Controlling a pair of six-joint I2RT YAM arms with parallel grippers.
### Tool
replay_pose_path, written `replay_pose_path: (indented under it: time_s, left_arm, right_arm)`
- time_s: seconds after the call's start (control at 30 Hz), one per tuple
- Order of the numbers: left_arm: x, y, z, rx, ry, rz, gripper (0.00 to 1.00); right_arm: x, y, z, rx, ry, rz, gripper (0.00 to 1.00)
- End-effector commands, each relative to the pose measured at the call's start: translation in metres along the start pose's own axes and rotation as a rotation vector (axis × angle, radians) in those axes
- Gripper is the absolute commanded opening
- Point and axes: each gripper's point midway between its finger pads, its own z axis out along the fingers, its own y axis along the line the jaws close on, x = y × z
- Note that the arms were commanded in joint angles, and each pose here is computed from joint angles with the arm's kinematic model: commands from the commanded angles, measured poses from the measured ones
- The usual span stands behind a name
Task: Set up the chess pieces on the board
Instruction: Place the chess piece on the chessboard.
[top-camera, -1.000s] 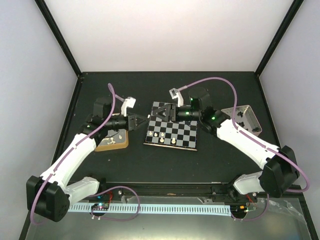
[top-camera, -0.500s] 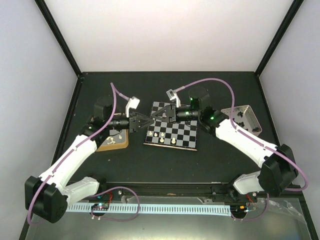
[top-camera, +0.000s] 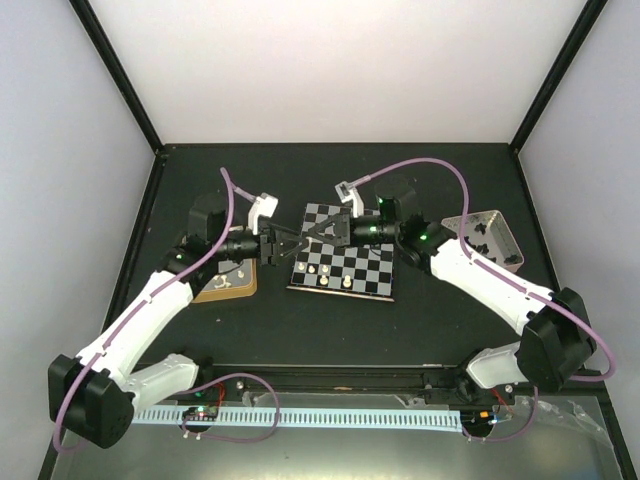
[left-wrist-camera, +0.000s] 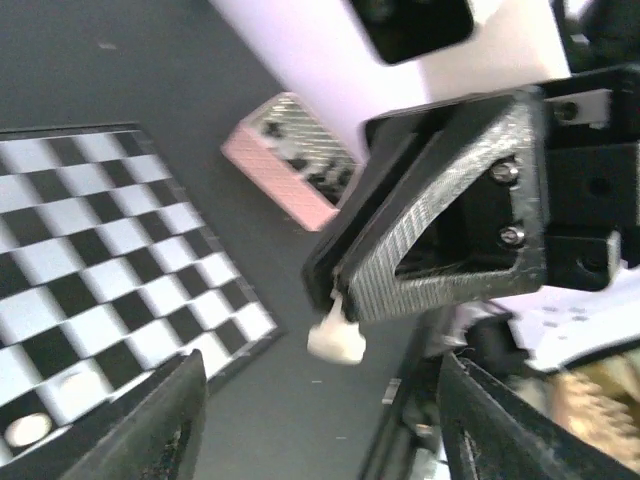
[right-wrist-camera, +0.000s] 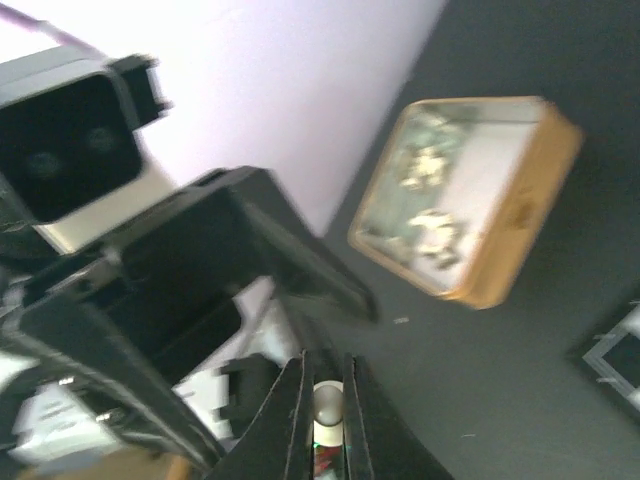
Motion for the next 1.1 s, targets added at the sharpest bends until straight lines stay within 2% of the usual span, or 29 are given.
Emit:
replay_pose_path:
  time_s: [0.0,0.13,0.3,0.4,0.73,1.07]
  left_arm:
    - [-0.010,0.039,-0.016,-0.298,-0.055,0.017,0.67]
    - [-0.015,0.069,-0.041,-0.532,-0.131,-0.001,0.70]
    - [-0.019,0.076,-0.062,-0.627,-0.242,0.014,0.73]
    - [-0.021,0.072,-0.069,-0.636,-0.283,0.032,0.76]
    - [-0.013,0.078,-0.067,-0.642,-0.252,0.016,0.77]
    - [-0.008,0.083,-0.064,-0.648,-0.233,0.008,0.77]
  right_arm:
    - [-0.014,-0.058,-0.015,0.345,-0.119,-0.111,0.03]
    - [-0.010,-0.119,-0.030,0.674,-0.137,-0.208,0.02]
    - [0.013,-0.165,-0.023,0.868,-0.041,-0.265,0.02]
    - [0.028,-0.184,-0.012,0.913,0.022,-0.262,0.03]
    - [0.052,-0.215,0.016,1.009,0.166,-0.290,0.05]
    - [0.057,-0.229,0.019,1.050,0.196,-0.290,0.07]
